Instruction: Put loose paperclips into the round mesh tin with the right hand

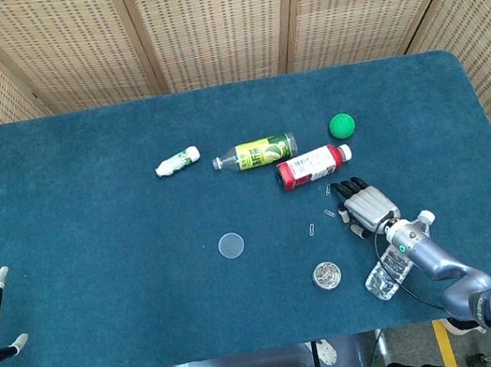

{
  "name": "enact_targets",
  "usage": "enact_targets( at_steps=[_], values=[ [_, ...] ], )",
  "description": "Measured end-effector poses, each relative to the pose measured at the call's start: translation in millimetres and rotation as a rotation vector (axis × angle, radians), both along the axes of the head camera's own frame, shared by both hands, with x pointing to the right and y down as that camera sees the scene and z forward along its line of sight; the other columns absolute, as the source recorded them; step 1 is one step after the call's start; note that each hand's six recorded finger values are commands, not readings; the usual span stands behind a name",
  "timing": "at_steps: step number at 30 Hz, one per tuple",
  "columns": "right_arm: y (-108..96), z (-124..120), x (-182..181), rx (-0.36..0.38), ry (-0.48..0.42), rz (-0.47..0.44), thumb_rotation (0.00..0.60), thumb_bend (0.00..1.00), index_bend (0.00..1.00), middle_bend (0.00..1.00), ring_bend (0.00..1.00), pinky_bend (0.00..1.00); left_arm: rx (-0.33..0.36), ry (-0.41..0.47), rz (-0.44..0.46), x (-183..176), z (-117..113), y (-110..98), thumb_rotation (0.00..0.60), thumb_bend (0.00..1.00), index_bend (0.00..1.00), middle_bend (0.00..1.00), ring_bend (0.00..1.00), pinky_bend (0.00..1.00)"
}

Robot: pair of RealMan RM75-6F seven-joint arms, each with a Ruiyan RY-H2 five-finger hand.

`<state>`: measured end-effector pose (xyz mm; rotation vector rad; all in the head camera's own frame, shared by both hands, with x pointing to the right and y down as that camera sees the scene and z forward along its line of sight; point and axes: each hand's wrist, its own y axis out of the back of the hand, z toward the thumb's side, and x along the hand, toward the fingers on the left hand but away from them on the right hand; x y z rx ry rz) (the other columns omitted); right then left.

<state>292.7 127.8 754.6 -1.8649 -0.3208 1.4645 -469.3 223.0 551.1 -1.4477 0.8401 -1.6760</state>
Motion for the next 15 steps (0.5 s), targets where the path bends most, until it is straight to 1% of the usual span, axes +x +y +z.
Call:
enact_targets(
  at_steps=[6,11,15],
  values=[
    [1.4,1.1,-1.6,0.024,-0.015,-0.006,0.6,0.38,0.65,0.03,0.0,0.0,0.003,0.001,-0.002,-0.6,-1.1,-0.2,0.6,0.05,0.0,0.0,0.0,0.0],
    [-1.7,-0.1,-0.2,0.07,-0.032,-0.004,0.6,0.38,0.65,0.04,0.0,0.0,0.0,0.0,-0.001,-0.5,-0.4,0.2,0.6,0.05,0.0,0.0,0.0,0.0],
    [-3.2,-0.6,-0.9,0.094,-0.05,-0.001,0.6,0.38,0.66,0.05,0.0,0.0,-0.001,0.0,-0.001,-0.2,-0.4,0.2,0.6,0.05,0.0,0.0,0.0,0.0]
  ],
)
